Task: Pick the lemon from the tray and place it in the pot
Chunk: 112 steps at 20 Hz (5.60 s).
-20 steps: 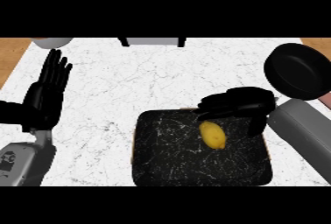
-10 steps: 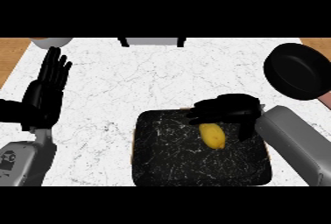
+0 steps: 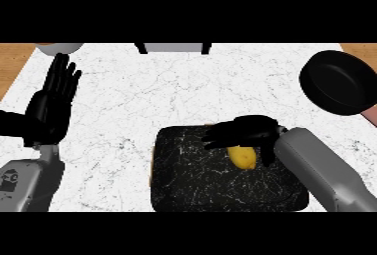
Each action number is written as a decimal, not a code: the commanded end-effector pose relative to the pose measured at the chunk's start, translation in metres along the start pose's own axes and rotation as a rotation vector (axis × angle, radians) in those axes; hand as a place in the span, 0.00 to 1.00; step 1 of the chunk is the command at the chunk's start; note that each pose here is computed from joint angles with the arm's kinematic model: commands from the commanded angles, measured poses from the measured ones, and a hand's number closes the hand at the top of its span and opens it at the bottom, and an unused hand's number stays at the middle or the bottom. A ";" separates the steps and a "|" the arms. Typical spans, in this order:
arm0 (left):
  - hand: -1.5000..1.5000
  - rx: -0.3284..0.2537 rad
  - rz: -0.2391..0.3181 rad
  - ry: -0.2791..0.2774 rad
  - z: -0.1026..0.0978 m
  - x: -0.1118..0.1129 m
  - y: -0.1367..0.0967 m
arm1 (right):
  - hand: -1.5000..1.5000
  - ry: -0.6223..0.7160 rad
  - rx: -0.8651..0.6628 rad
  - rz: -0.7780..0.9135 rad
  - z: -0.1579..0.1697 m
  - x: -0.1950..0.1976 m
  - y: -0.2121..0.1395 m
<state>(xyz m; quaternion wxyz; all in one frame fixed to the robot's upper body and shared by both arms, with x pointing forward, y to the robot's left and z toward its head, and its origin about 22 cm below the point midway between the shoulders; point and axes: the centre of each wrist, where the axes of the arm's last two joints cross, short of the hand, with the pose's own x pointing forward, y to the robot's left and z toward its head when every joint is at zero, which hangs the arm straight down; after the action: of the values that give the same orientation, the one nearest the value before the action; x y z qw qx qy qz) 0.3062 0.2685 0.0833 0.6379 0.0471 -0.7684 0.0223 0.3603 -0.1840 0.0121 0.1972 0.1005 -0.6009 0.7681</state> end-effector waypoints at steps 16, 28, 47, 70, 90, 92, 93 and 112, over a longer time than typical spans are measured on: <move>0.50 -0.004 0.008 -0.005 0.014 -0.004 -0.010 | 1.00 -0.203 -0.036 0.084 -0.018 0.018 0.034; 0.50 0.011 -0.007 -0.016 0.006 -0.004 0.002 | 1.00 0.581 -0.516 -0.007 0.028 -0.010 -0.034; 0.50 -0.054 0.001 -0.014 0.001 -0.001 -0.005 | 1.00 1.986 -1.377 0.265 0.076 -0.015 -0.203; 0.50 0.002 0.001 -0.009 -0.002 -0.006 0.004 | 1.00 2.264 -1.269 0.176 0.176 -0.042 -0.126; 0.50 -0.020 0.021 0.000 0.000 -0.003 -0.010 | 0.00 2.079 -1.331 -0.298 0.255 -0.044 -0.055; 0.50 -0.026 0.009 -0.031 0.004 -0.009 -0.020 | 0.00 2.034 -1.396 -0.204 0.234 -0.050 -0.042; 0.50 -0.037 0.011 -0.015 -0.010 -0.004 -0.013 | 0.00 2.012 -1.458 -0.194 0.234 -0.050 -0.048; 0.50 0.018 -0.007 -0.014 -0.005 0.000 0.014 | 0.00 1.683 -2.187 -0.173 0.283 -0.018 -0.026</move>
<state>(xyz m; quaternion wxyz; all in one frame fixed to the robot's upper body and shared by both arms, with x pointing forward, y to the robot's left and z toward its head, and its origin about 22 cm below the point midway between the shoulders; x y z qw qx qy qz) 0.3024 0.2725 0.0814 0.6338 0.0465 -0.7719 0.0199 0.3825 -0.4405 0.1097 0.5438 -0.5627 -0.5691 -0.2526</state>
